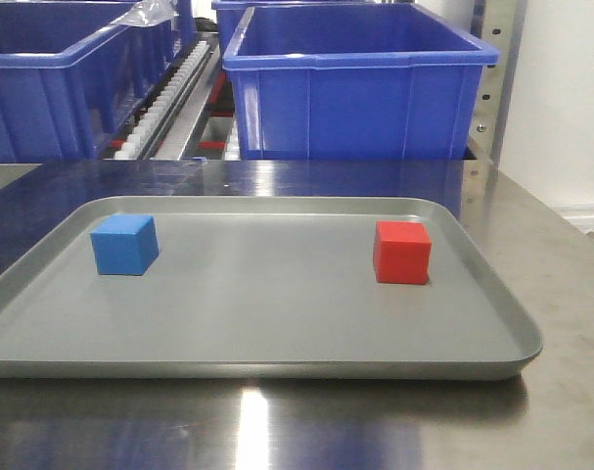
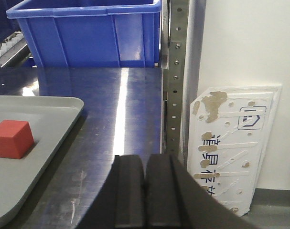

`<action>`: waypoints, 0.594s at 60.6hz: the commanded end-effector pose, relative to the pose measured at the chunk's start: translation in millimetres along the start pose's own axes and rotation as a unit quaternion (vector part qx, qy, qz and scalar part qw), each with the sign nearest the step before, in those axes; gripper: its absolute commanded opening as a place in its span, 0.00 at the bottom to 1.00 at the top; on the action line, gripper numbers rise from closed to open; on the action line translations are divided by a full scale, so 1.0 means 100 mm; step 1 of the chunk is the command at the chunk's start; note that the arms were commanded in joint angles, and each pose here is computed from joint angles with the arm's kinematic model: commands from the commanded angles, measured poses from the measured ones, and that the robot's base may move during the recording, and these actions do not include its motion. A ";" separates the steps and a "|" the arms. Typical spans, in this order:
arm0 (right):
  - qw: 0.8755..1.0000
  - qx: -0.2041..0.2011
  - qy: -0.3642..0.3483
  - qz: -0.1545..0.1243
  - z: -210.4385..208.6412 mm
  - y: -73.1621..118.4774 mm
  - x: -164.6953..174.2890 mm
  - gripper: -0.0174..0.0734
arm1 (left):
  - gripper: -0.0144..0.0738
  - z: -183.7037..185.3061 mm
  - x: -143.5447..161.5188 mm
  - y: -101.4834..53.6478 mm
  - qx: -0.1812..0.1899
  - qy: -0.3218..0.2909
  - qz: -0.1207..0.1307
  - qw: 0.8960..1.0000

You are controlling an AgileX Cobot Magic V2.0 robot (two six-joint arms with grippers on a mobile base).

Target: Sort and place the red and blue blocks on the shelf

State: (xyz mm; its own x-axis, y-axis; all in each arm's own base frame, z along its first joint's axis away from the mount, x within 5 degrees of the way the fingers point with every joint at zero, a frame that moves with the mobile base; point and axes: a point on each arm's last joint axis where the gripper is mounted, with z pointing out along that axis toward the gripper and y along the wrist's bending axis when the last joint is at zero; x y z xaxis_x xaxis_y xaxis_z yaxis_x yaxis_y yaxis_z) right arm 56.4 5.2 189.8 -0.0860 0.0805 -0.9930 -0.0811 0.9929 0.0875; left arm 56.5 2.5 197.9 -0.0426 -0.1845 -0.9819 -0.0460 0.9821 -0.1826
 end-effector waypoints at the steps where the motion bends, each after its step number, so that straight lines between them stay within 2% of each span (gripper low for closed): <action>1: 0.998 -0.003 -0.068 -0.005 -0.04 0.01 -0.17 0.25 | 0.32 0.00 -0.01 -0.01 0.011 -0.038 0.002 0.999; 36: 0.994 -0.004 -0.111 -0.005 -0.05 0.01 -0.25 0.25 | 0.32 0.00 -0.01 -0.01 0.011 -0.038 0.002 0.999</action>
State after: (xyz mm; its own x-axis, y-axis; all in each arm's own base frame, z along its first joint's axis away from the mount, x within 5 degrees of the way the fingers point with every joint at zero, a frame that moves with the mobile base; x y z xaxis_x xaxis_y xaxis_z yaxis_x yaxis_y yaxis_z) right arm 56.7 5.0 194.5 -0.0343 0.0850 -0.9958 -0.0833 0.9927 0.0876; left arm 56.5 2.5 197.9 -0.0426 -0.1845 -0.9819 -0.0460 0.9821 -0.1826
